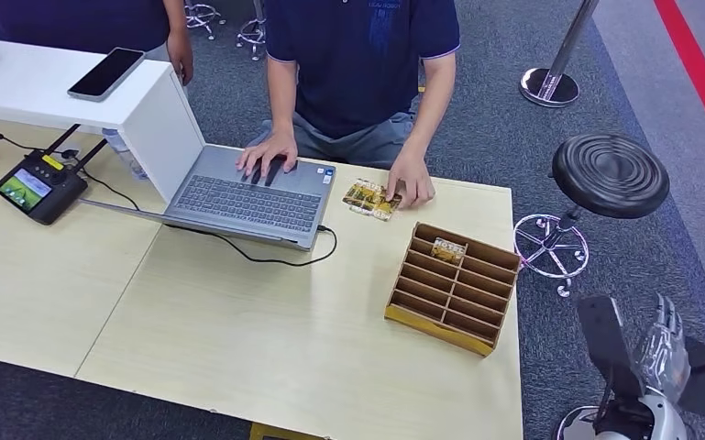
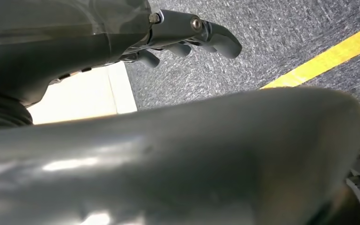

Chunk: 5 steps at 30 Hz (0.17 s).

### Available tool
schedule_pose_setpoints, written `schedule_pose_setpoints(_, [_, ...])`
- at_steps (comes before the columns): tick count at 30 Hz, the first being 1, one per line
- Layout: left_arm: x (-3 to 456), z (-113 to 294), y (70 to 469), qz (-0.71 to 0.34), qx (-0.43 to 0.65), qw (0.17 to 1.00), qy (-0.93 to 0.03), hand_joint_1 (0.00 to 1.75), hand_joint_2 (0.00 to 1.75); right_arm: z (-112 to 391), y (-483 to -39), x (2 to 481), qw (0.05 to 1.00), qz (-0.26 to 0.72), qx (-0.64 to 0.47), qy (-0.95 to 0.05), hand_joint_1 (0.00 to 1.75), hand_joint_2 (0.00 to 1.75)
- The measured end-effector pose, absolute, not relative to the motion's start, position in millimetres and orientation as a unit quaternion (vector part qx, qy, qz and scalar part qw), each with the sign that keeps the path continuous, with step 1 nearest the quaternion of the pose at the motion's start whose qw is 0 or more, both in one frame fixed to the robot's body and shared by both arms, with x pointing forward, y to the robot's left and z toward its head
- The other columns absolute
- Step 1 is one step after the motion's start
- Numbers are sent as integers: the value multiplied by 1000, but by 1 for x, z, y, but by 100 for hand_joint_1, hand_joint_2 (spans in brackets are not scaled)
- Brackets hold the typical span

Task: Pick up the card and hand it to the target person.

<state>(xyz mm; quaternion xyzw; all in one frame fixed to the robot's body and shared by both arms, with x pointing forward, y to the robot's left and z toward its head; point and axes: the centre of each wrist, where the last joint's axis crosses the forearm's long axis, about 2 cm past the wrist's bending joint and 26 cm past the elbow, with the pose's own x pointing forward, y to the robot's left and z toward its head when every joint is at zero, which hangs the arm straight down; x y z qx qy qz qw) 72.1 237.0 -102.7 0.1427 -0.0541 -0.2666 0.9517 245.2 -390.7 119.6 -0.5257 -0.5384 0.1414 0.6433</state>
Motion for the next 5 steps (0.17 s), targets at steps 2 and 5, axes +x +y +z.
schedule_pose_setpoints(2, [72, -103, 237, -265, 143, 952, -54, 0, 0, 104, -409, 237, 659, 139, -538, -507, 0, 0])
schedule_pose_setpoints(5, [72, -103, 237, -262, 143, 953, -53, 0, 0, 89, -426, 228, 673, 135, -548, -477, 0, 0])
